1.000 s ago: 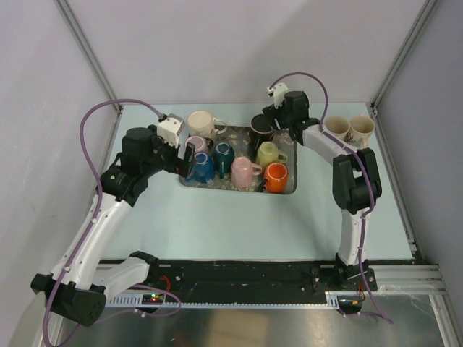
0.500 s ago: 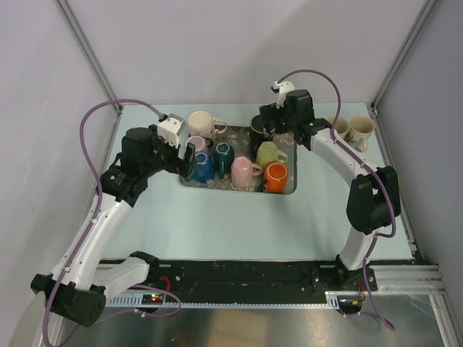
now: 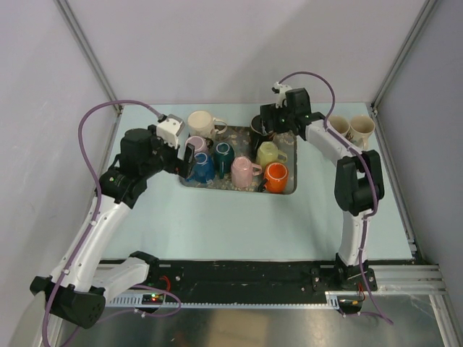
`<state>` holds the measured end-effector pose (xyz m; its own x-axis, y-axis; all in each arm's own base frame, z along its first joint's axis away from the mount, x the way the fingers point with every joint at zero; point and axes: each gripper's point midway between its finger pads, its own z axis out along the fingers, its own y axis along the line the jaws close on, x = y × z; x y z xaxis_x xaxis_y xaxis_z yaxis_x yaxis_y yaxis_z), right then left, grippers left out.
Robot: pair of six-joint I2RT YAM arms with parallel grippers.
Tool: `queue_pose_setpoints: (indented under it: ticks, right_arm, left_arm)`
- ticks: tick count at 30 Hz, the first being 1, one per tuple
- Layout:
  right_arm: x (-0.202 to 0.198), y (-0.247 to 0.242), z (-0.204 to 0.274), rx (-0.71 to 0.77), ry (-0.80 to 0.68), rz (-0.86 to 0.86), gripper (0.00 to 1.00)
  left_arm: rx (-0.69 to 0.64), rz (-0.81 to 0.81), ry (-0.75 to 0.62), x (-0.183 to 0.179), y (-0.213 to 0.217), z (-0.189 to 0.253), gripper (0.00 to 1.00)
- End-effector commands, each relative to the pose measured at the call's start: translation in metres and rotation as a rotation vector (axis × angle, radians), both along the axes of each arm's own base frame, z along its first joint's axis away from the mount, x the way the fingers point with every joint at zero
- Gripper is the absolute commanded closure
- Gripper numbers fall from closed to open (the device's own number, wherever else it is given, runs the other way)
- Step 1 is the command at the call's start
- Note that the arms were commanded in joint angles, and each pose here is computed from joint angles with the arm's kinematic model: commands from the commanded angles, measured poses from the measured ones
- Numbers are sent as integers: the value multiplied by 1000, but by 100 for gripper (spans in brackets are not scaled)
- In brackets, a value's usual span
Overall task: Turn the mug right side up
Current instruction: Move the cup to the tray, then turn over the cup on the tray.
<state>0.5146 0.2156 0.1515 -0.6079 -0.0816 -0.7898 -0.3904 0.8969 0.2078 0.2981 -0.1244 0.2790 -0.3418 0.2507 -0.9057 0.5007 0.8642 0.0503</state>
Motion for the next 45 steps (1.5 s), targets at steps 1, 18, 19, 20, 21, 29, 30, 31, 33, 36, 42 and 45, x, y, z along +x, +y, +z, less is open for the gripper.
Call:
queue_pose_setpoints:
  ticks: [1,18,19,20,21,29,30,31,33,36,42,45]
  right_arm:
    - [9,36,27,103,-65,163,6]
    - [23,86,34,29,-176,178,1]
    - [22,83,39,18,-183,153,1]
    - [19,79,45,5,-189,113,1]
    - [16,75,50,0,-189,84,1]
    - [-21,83,42,-20,-125,38,1]
    - [-23,86,37,-21,-114,34,1]
    - [-24,89,31,-20,-104,33,1]
    - [-23,93,24,-24,-98,18,2]
    - [-18,97,17,-42,-98,-6,2]
    - [-10,99,8,-36,-86,-74,5]
    - [-5,99,2,-49,-89,-92,6]
  left_arm:
    - [-7,4,-51,2,2,13,0]
    - [5,10,-45,0,5,10,0]
    - [9,11,-46,0,6,10,0]
    - [9,12,-47,0,6,10,0]
    - [10,13,-47,0,7,10,0]
    - [-9,7,-19,1,5,3,0]
    - [-11,5,-18,1,5,3,0]
    - [-12,4,-19,1,4,4,0]
    - [-11,6,-23,0,5,5,0]
    - [0,18,-36,-1,9,6,0]
    - [-4,38,-42,-3,17,6,0]
    - [-13,54,-46,-3,22,7,0]
